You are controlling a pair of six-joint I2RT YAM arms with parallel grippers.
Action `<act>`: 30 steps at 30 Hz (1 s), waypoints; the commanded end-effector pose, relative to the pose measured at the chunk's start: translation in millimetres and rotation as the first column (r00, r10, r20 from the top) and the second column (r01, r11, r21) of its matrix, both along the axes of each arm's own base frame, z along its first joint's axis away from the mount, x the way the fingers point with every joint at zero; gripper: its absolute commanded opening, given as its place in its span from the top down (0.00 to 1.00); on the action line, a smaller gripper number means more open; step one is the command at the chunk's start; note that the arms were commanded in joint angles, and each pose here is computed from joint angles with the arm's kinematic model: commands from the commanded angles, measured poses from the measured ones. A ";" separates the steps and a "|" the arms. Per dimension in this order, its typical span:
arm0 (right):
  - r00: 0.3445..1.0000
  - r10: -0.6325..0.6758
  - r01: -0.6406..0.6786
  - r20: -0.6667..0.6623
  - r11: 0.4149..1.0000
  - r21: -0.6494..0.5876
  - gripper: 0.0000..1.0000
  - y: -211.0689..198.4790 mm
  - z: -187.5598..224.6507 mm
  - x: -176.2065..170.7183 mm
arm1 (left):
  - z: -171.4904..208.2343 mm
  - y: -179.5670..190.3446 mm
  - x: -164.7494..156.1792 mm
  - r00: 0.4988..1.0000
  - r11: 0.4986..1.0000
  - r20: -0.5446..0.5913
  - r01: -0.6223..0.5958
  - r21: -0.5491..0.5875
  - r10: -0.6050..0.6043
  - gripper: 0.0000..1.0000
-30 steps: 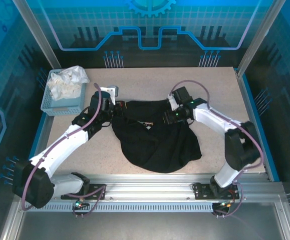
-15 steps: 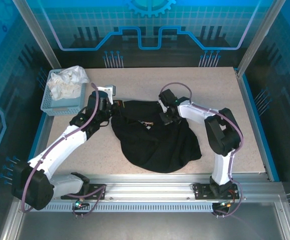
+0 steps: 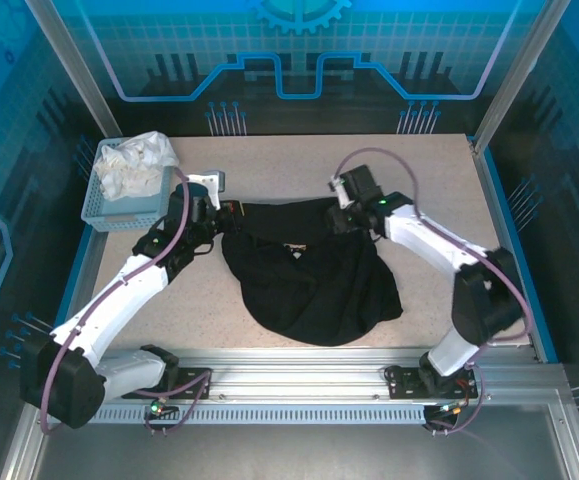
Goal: Fold the inside-out t-shirt
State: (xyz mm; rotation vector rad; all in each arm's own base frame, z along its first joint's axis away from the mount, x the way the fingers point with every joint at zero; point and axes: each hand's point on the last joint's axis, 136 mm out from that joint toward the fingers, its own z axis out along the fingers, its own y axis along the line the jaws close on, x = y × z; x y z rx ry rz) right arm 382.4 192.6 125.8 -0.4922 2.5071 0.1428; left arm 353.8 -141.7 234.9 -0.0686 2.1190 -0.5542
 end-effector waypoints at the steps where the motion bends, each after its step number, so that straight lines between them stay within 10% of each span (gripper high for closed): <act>1: 0.995 0.026 -0.032 -0.098 0.998 -0.057 0.48 9.9 -44.7 -8.6 | 0.8 -1.4 -1.4 1.000 1.000 0.004 0.013 -0.021 -0.013 1.00; 11: 0.982 -0.021 -0.027 -0.186 0.968 -0.248 0.46 -0.8 -102.5 7.0 | -3.2 -0.5 -4.7 1.000 1.000 -0.004 0.017 -0.014 -0.017 1.00; 15: 0.984 -0.056 0.014 -0.167 0.969 -0.246 0.65 -11.7 -98.7 14.1 | -7.6 1.9 -6.1 1.000 1.000 -0.008 0.012 0.001 -0.012 1.00; 22: 0.984 -0.143 0.133 -0.107 0.986 -0.097 1.00 -46.5 -58.6 23.1 | -11.8 20.2 -6.7 0.999 0.998 0.002 -0.053 0.041 0.053 1.00; 30: 0.989 -0.144 0.146 -0.025 0.957 0.252 1.00 -46.5 7.7 19.4 | -27.8 26.3 -6.2 0.996 0.995 -0.032 -0.084 0.047 0.085 1.00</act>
